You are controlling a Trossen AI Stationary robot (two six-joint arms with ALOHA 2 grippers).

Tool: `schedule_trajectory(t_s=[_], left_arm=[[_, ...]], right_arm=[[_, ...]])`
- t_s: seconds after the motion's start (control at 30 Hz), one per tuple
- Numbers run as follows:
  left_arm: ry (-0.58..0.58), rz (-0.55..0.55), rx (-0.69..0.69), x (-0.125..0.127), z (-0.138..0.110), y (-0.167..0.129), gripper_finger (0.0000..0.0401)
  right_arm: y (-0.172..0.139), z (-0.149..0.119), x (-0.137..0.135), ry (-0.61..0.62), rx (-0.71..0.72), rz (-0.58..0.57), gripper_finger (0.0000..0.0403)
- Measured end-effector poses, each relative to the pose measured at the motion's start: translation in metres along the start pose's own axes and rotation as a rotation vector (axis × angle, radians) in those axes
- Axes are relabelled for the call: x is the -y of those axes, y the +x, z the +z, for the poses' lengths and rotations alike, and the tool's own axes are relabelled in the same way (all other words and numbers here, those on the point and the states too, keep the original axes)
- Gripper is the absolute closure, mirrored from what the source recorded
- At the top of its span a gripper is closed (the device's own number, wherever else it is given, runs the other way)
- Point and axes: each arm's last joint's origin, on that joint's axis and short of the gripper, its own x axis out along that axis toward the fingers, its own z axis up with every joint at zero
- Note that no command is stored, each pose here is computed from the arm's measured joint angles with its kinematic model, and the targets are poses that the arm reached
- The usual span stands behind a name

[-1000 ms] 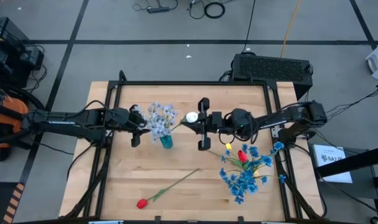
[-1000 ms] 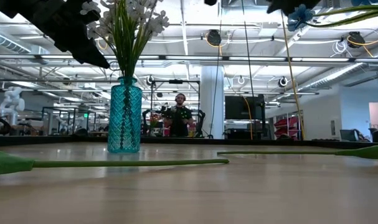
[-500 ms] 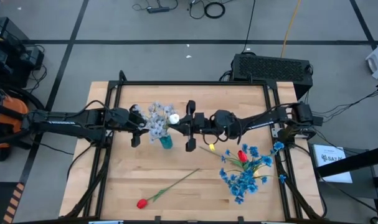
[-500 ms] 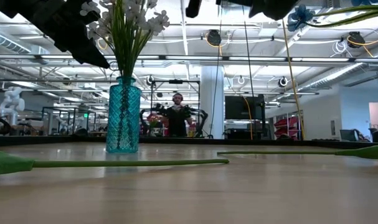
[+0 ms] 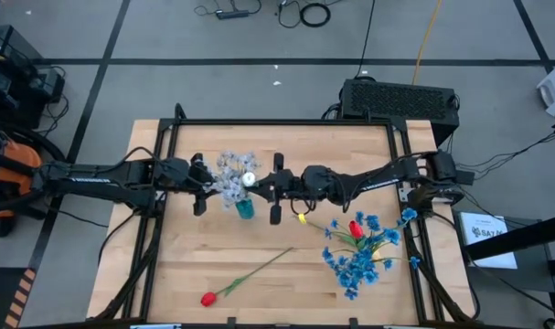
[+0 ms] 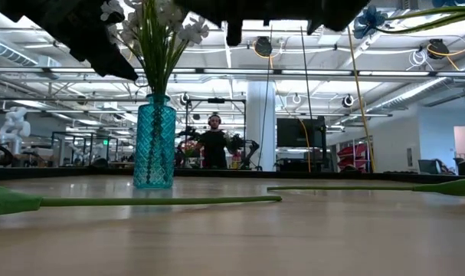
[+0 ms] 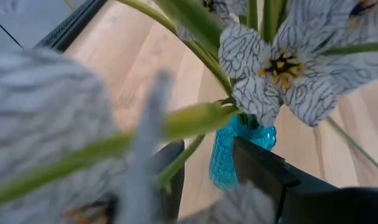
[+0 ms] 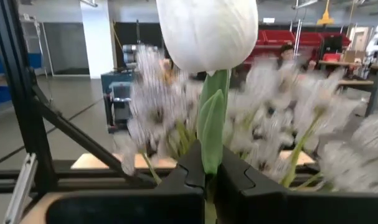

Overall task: Sort flowers into vase by color
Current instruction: Put the white tulip into the blue transparent vase

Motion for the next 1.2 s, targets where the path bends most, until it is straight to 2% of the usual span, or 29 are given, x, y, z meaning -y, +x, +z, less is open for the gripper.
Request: schedule_trajectory(t_s=[0.17, 0.3, 0.5, 0.67, 0.8, 1.03, 1.2], left_arm=[[-0.001, -0.001, 0.02, 0.0, 0.002, 0.0, 0.026], [-0.002, -0.001, 0.018, 0.0, 0.002, 0.0, 0.026], [-0.002, -0.001, 0.017, 0.0, 0.002, 0.0, 0.026], [-0.007, -0.001, 0.015, 0.0, 0.001, 0.0, 0.026], [-0.007, -0.001, 0.012, 0.0, 0.001, 0.0, 0.026], [0.0, -0.002, 0.007, 0.0, 0.001, 0.0, 0.026], [-0.001, -0.002, 0.007, 0.0, 0.001, 0.0, 0.026]], right_arm=[[0.01, -0.027, -0.002, 0.002, 0.006, 0.004, 0.0402], [0.014, -0.039, -0.002, 0.026, 0.008, 0.005, 0.0403], [0.015, -0.044, -0.002, 0.023, -0.041, 0.006, 0.0402], [0.014, -0.042, 0.002, 0.029, -0.06, -0.004, 0.0384], [0.016, -0.045, 0.008, 0.061, -0.195, -0.025, 0.0357], [0.03, -0.022, 0.014, 0.015, -0.429, -0.047, 0.0301], [0.04, 0.012, 0.017, -0.037, -0.441, -0.045, 0.0264]])
